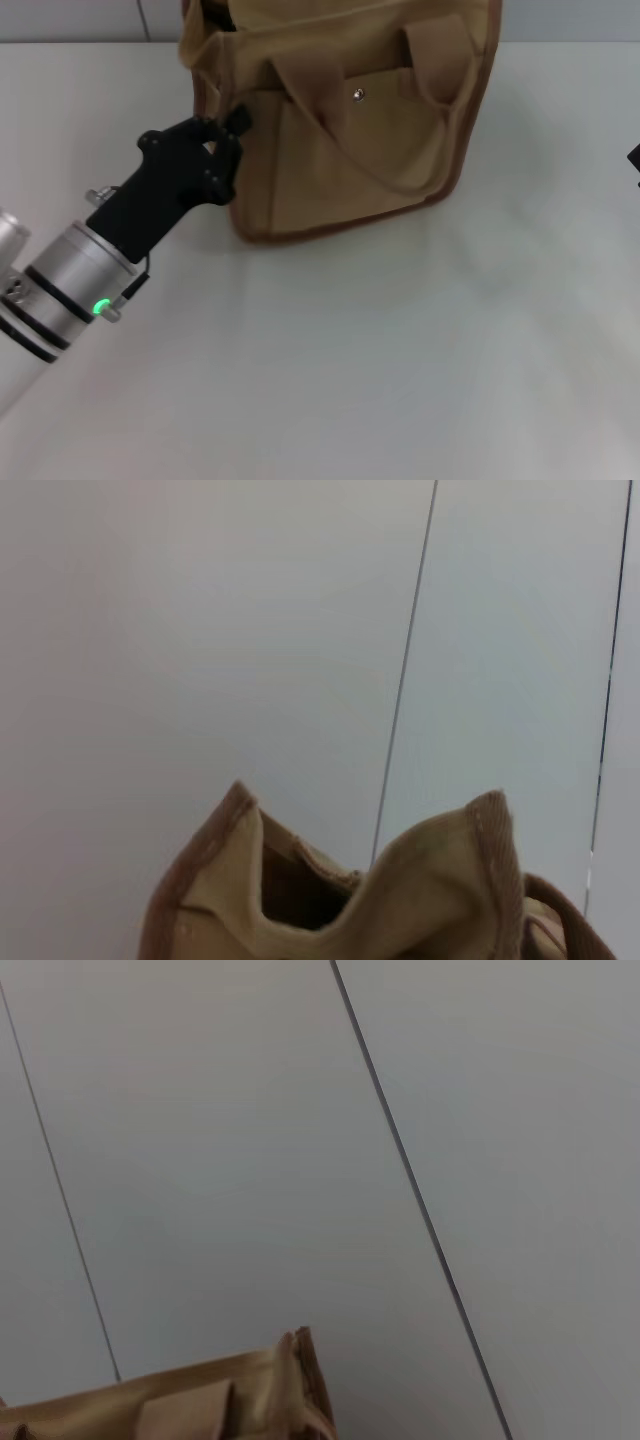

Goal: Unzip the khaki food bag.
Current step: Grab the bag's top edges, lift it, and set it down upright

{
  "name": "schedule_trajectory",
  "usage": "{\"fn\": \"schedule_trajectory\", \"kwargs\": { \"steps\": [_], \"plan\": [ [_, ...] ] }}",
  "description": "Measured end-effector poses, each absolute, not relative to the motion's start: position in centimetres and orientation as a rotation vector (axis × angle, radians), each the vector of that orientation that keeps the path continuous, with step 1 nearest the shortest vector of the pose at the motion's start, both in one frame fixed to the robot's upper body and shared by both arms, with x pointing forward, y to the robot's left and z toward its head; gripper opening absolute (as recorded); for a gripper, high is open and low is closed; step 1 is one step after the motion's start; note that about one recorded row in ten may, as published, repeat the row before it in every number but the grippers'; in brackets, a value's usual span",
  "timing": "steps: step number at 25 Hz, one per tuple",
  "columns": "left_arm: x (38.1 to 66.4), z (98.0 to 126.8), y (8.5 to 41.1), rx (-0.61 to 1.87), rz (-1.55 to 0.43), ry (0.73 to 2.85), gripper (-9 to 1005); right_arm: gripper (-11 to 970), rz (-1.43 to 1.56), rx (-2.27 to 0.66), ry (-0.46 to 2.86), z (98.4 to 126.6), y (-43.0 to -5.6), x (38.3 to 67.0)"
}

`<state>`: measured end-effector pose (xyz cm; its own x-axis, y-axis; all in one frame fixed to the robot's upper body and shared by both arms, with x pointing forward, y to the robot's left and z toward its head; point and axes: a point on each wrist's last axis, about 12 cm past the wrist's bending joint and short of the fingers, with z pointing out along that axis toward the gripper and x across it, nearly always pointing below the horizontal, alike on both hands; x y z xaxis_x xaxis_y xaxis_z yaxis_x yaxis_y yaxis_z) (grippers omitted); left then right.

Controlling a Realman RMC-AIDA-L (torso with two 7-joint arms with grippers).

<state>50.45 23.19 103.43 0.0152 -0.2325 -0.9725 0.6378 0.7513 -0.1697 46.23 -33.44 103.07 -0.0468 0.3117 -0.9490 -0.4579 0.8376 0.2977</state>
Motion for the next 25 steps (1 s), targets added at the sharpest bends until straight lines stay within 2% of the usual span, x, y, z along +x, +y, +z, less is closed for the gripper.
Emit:
{"fn": "schedule_trajectory", "kwargs": {
  "steps": [5,7,9,15,20,25],
  "plan": [
    [50.3,104.5,26.6,0.376,-0.659,1.338,57,794,0.625,-0.119,1.500,103.0,-33.4,46.3],
    [50.4,105.9,29.1,0.440,-0.677,1.311,58,794,0.628,-0.119,1.499,103.0,-33.3,46.4],
    [50.3,106.4,29.6,0.458,-0.695,1.296,59,793,0.629,-0.120,1.497,103.0,-33.3,46.4],
    [50.2,110.3,32.5,0.587,-0.789,1.157,60,792,0.648,-0.135,1.488,103.2,-32.8,47.0],
    [51.3,111.8,32.8,0.711,-0.810,1.151,62,787,0.664,-0.137,1.485,103.2,-32.3,47.2],
    [51.6,110.9,30.2,0.863,-0.851,1.165,63,779,0.667,-0.131,1.493,103.1,-32.2,47.3]
  ]
}}
